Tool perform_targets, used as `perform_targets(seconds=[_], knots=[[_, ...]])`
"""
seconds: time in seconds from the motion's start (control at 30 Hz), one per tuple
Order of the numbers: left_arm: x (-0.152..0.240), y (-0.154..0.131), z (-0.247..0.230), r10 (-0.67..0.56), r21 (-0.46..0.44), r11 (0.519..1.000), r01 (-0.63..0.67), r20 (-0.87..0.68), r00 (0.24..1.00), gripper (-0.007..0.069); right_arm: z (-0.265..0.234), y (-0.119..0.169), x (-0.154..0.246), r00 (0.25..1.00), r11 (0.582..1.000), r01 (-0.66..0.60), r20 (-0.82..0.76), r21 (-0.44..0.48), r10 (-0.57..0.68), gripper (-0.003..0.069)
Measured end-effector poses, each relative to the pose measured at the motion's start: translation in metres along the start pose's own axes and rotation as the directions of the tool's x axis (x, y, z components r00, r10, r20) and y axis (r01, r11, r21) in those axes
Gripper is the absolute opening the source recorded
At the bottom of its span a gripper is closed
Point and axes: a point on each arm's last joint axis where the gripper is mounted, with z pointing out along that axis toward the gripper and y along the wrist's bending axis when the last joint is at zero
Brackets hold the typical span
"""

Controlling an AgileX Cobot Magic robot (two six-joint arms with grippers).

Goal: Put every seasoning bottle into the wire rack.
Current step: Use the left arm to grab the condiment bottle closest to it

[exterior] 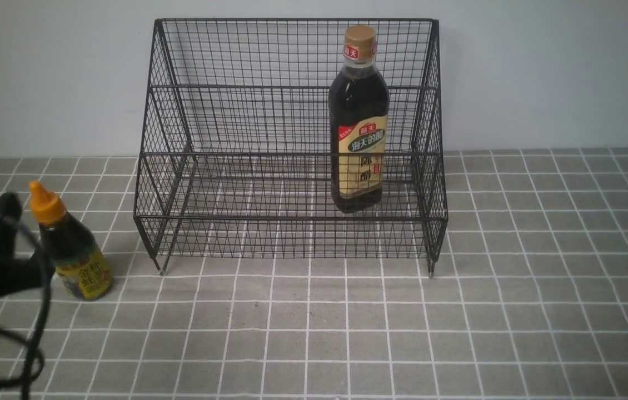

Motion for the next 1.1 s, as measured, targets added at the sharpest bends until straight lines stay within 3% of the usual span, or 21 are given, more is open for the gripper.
perform_targets(seconds=[0.17, 0.4, 0.7, 0.8, 0.9, 1.1], knots=[[0.007, 0.007, 0.031, -0.058, -0.07, 0.996, 0.06, 0.041, 0.997, 0.0458, 0.0, 0.0, 0.0, 1.0, 1.0, 0.0, 0.0, 0.0, 0.0, -0.0013], [0.024, 0.015, 0.063, -0.092, -0.154, 0.983, 0.097, 0.042, 0.995, 0.0521, 0.0, 0.0, 0.0, 1.0, 1.0, 0.0, 0.0, 0.0, 0.0, -0.0013], [0.055, 0.021, 0.094, -0.11, -0.214, 0.972, 0.101, -0.03, 0.993, 0.0492, 0.0, 0.0, 0.0, 1.0, 1.0, 0.0, 0.0, 0.0, 0.0, -0.0013], [0.064, 0.02, 0.097, -0.107, -0.213, 0.973, 0.091, -0.063, 0.992, 0.0406, 0.0, 0.0, 0.0, 1.0, 1.0, 0.0, 0.0, 0.0, 0.0, -0.0013], [0.065, 0.019, 0.097, -0.1, -0.202, 0.976, 0.085, -0.068, 0.993, 0.0265, 0.0, 0.0, 0.0, 1.0, 1.0, 0.0, 0.0, 0.0, 0.0, -0.0013], [0.061, 0.016, 0.096, -0.077, -0.164, 0.984, 0.062, -0.086, 0.993, 0.0269, 0.0, 0.0, 0.0, 1.0, 1.0, 0.0, 0.0, 0.0, 0.0, -0.0013]])
